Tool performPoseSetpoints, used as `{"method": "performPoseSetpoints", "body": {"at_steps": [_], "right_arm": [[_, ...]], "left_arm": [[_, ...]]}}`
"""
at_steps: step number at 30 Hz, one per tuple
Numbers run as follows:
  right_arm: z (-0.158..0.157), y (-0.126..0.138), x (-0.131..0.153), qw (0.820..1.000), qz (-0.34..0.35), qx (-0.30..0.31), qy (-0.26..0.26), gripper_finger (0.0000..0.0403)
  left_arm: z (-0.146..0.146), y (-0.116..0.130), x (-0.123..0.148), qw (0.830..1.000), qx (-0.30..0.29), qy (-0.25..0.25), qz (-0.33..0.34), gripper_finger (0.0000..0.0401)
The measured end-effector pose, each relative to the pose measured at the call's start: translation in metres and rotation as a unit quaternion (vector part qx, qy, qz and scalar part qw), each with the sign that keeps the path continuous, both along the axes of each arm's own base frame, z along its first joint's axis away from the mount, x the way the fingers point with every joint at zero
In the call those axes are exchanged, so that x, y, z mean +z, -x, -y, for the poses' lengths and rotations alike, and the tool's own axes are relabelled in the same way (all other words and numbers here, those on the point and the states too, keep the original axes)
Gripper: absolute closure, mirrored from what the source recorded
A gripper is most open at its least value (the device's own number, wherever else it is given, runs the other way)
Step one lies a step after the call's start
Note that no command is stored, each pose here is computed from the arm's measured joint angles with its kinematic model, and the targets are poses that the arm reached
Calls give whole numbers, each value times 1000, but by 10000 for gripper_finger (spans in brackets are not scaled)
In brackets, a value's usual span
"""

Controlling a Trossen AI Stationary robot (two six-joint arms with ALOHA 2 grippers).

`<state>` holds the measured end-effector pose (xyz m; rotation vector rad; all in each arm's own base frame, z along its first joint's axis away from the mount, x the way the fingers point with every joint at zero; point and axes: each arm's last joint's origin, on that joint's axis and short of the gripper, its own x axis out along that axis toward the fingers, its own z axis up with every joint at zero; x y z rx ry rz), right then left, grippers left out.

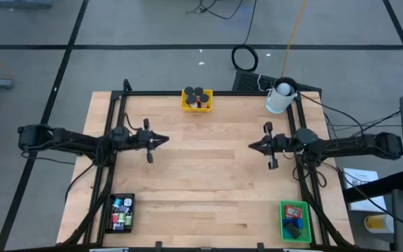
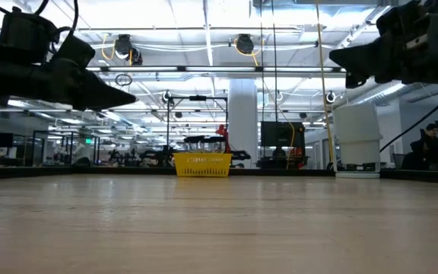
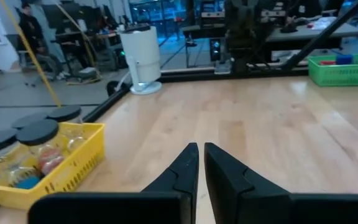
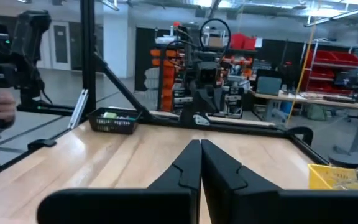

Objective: Pick & Place Office items
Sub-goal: Return to Home Position

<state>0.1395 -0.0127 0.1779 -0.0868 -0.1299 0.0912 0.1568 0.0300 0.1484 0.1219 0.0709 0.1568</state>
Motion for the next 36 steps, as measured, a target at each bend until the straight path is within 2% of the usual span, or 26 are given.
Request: {"method": "performPoseSetpoints", "body": {"at_steps": [7, 14, 20, 27, 32, 36], "right_arm": [[5, 1, 1, 1000, 0, -14, -23, 403], [10, 3, 1, 999, 2, -32, -16, 403], [17, 8, 2, 1000, -2, -24, -15, 403], [25, 15, 1, 998, -9, -60, -5, 403], [28, 21, 3, 999, -8, -46, 2, 403], [29, 24, 4, 999, -3, -48, 4, 403]], "left_arm": [[-11, 6, 3, 999, -32, 18, 6, 366], [-23, 15, 3, 999, -18, 36, -7, 366], [-29, 22, 10, 999, -23, 33, 16, 366], [-33, 30, 9, 999, 6, 48, 4, 366], [-31, 34, 15, 999, -10, 35, 23, 366], [-33, 40, 17, 999, 3, 30, 25, 366]]}}
